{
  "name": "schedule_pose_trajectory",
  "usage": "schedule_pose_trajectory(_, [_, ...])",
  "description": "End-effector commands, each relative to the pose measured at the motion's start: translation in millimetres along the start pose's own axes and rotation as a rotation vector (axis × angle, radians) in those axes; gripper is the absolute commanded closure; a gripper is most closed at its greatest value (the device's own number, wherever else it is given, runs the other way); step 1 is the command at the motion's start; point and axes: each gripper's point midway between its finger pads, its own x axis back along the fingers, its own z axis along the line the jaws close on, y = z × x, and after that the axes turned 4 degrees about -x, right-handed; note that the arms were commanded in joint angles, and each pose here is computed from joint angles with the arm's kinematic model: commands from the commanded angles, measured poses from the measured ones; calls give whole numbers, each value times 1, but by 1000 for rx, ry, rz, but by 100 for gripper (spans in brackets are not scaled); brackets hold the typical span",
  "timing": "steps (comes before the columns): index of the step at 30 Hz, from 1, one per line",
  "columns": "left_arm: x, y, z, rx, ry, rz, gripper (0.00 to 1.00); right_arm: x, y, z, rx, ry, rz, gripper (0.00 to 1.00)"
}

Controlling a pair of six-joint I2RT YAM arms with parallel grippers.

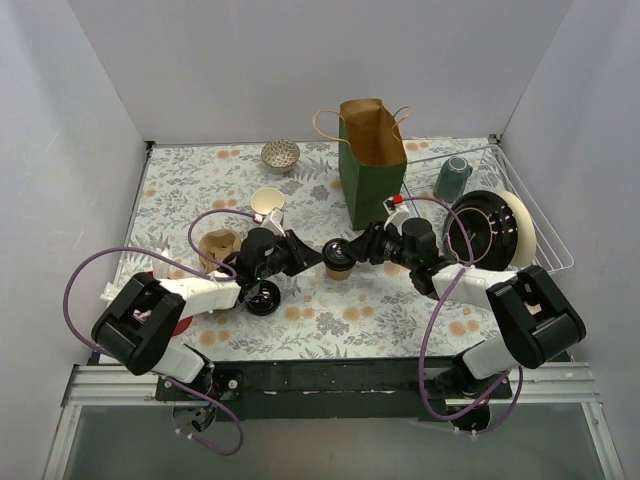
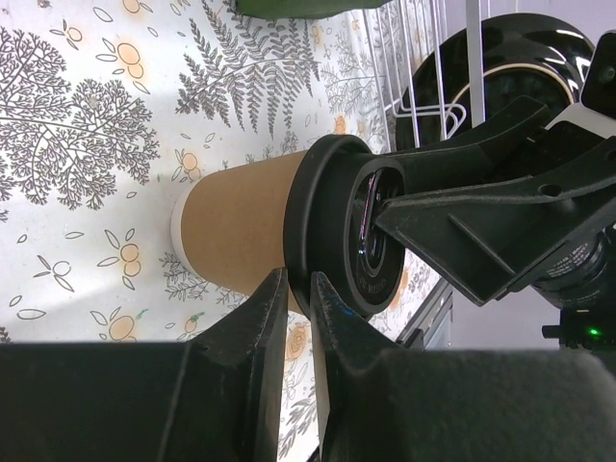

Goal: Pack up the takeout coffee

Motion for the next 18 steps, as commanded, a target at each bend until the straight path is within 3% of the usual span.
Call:
schedule_pose_trajectory(1, [49,-121,134,18,496,377,96,34,-109,-68,-70,-248,346,57])
schedule_pose_trajectory(4, [46,-110,115,21,454,359,77,30,-104,-56,-46,-175,340,57])
schedule_pose_trajectory(7, [46,-94,91,10,394,311,67,26,-93,-47,14,-143,345,57])
schedule_pose_trajectory(9, [49,-93,92,4,392,297,66,24,-88,-46,51,-137,347,57])
schedule_pose_trajectory(11, [46,-96,98,6,394,300,73,22,-83,-43,72,-124,333,56])
schedule_pose_trajectory(13, [44,-110,106,29,404,356,74,23,-83,-43,79,-116,327,56])
schedule_pose_trajectory(18, [43,-106,96,18,370,336,65,20,-80,-36,113,-74,335,57])
